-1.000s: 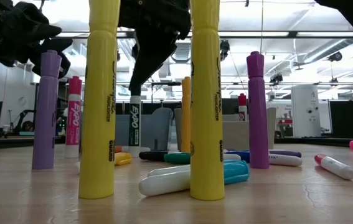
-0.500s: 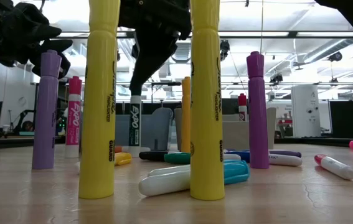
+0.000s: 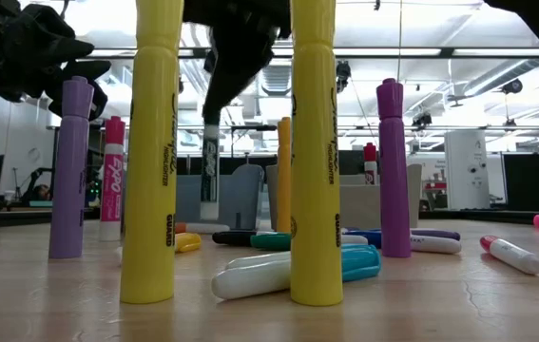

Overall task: Pick & Place Markers
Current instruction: Put the large dark green marker pen into the white bin

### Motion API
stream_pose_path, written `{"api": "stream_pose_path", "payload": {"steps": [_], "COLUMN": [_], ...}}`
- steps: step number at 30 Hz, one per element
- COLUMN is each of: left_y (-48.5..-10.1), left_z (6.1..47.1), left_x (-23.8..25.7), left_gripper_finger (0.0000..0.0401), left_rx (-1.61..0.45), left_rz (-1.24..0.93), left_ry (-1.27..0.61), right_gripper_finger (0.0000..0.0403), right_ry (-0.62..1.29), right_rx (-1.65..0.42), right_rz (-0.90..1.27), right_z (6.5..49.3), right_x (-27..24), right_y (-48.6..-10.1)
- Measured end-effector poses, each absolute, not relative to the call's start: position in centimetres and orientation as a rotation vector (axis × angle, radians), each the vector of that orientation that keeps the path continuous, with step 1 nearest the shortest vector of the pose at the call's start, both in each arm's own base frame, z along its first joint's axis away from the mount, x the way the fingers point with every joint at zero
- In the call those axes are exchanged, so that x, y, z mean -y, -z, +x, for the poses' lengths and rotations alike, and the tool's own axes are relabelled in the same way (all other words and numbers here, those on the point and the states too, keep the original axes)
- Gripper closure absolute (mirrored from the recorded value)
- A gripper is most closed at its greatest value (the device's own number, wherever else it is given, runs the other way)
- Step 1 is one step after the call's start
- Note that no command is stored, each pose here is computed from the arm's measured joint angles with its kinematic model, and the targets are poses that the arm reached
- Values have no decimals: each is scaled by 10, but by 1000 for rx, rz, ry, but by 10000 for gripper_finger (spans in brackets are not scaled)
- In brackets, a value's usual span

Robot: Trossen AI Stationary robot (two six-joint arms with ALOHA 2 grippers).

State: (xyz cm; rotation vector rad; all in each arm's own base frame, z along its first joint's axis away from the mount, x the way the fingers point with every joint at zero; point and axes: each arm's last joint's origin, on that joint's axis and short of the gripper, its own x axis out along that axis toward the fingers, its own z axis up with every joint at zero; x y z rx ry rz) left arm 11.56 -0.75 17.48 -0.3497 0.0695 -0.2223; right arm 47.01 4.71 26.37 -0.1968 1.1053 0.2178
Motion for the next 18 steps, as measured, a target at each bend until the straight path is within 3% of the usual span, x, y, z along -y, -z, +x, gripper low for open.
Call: {"api": "stream_pose_path", "payload": {"steps": [13, 18], "left_y": [-173, -173], "left_z": [116, 116], "left_x": [7, 7], "left_gripper_finger": [296, 296], "left_rx": [-85, -86], "left_rz": [-353, -354], "left_ry": [220, 220], "right_gripper_finger": [332, 331], "right_ry": [-138, 9], "right_rx": [-1041, -1028], "right_rz": [-104, -104], "right_z": [426, 399], "right_x": [-40, -28], "right_y": [-350, -379]}}
